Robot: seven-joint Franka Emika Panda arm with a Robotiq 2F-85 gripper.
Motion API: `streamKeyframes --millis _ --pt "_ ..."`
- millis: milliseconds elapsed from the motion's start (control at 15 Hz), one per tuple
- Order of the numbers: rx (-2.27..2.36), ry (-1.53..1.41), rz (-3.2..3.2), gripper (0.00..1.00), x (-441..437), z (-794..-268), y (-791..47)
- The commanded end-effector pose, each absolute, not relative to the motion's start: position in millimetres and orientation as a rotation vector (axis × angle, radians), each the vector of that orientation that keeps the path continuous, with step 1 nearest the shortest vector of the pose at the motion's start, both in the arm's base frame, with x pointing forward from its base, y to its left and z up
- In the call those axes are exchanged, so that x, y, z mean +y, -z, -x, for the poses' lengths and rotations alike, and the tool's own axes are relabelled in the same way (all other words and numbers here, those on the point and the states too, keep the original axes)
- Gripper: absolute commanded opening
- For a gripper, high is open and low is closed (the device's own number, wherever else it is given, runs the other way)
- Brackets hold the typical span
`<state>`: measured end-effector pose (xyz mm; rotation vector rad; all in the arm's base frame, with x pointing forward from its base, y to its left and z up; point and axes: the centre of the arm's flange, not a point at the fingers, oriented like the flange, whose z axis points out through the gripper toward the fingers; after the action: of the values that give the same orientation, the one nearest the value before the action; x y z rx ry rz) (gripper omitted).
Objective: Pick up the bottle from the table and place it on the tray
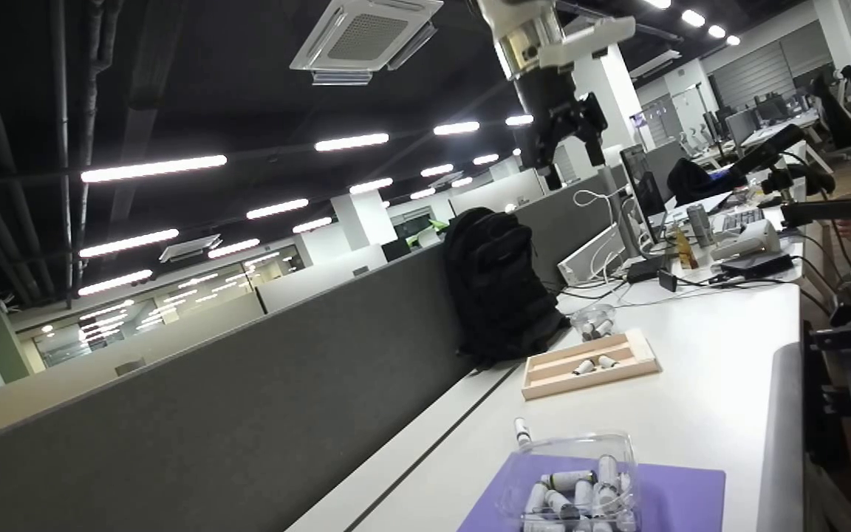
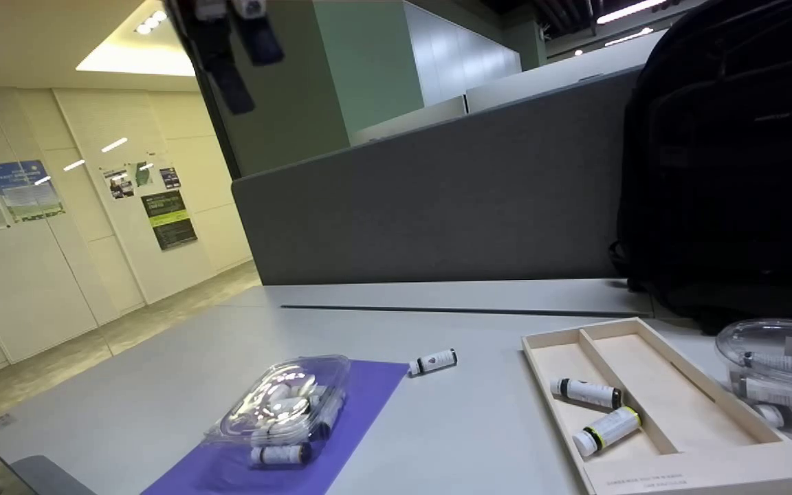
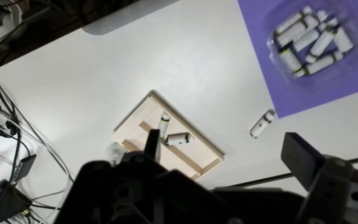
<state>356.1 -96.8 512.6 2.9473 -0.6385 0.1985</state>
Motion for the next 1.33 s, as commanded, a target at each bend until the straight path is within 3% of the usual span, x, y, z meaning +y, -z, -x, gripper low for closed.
streamKeyframes --millis 0,333,400,800,1267 --pt "-0.923 -0.248 -2.874 1.0 -132 -409 -468" --pt "-1.056 -0.174 -3.04 1.0 -111 -478 -422" --pt "-1.018 -0.209 -2.986 1.0 -119 -437 -423" --pt "-1.058 -0.238 -2.979 1.0 -117 -445 -415" --pt "-1.642 -0.361 -2.865 1.0 -180 -527 -374"
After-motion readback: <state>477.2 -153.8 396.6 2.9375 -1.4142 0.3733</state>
